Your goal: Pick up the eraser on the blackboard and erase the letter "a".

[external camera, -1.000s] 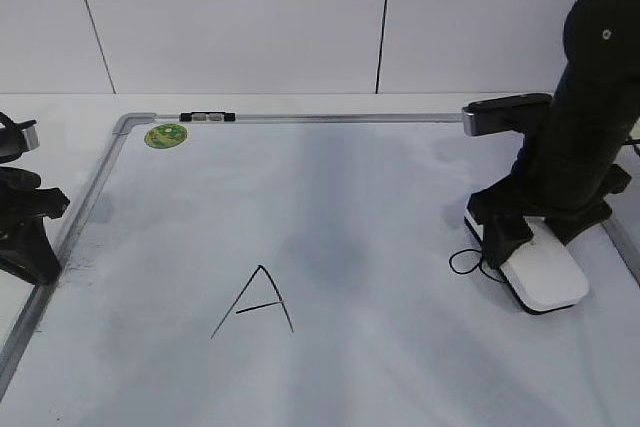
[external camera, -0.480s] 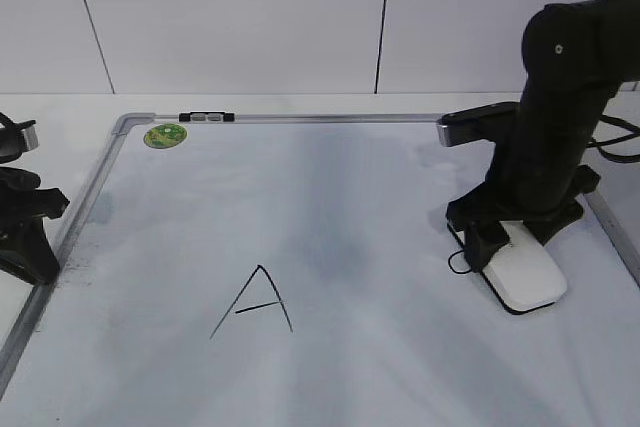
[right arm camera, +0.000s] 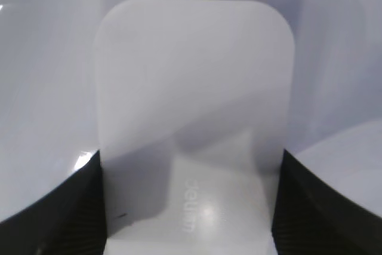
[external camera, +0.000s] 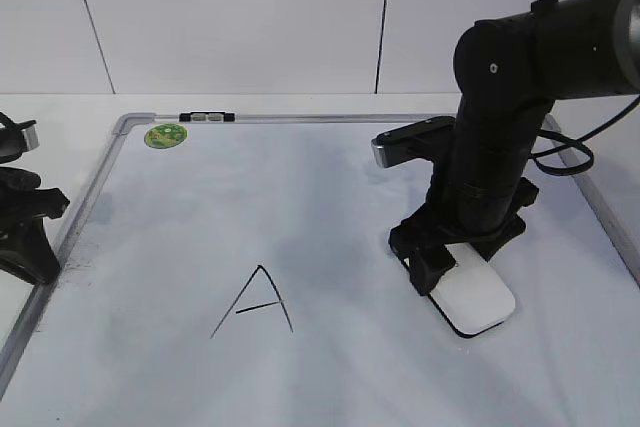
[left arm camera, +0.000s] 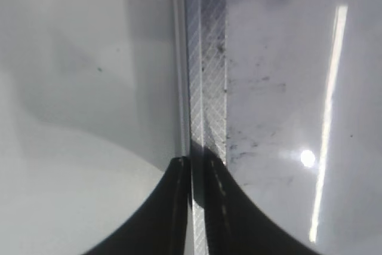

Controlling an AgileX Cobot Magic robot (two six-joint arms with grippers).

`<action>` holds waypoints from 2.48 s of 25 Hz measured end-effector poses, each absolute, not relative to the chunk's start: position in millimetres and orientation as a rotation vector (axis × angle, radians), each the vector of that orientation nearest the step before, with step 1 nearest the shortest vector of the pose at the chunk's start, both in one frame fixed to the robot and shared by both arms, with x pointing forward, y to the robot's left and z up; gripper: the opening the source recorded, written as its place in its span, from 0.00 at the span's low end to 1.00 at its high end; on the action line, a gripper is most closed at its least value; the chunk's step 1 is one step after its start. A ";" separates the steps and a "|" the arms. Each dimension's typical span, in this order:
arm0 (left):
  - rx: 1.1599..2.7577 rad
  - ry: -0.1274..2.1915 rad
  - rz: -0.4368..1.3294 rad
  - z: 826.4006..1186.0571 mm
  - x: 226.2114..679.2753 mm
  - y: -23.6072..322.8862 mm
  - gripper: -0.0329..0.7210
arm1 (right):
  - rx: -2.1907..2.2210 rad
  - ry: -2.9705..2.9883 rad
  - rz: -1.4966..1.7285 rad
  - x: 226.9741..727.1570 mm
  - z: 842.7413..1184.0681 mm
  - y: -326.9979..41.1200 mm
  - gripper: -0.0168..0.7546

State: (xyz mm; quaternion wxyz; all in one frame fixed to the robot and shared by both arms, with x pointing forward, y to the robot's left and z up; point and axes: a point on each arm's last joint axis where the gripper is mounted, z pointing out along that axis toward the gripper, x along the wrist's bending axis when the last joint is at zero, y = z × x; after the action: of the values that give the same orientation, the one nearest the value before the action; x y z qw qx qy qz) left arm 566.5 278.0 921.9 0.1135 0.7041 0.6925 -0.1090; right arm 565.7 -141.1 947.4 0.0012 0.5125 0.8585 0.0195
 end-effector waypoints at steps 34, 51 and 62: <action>2.068 2.031 -0.318 921.9 566.4 278.1 0.10 | 1.759 2.536 0.021 584.4 947.8 -181.9 0.72; 2.068 2.031 -0.318 921.9 566.4 278.1 0.10 | 1.607 2.701 0.052 563.2 957.5 -126.2 0.72; 2.068 2.031 -0.318 921.9 566.4 278.1 0.11 | 1.678 2.581 0.037 572.4 993.8 -160.9 0.72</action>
State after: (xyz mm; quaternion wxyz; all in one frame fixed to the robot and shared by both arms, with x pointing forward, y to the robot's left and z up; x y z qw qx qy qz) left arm 566.4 278.1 921.9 0.1128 0.7047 0.6921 -0.1085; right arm 572.4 -160.9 993.8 0.0312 0.5448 0.8379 0.0121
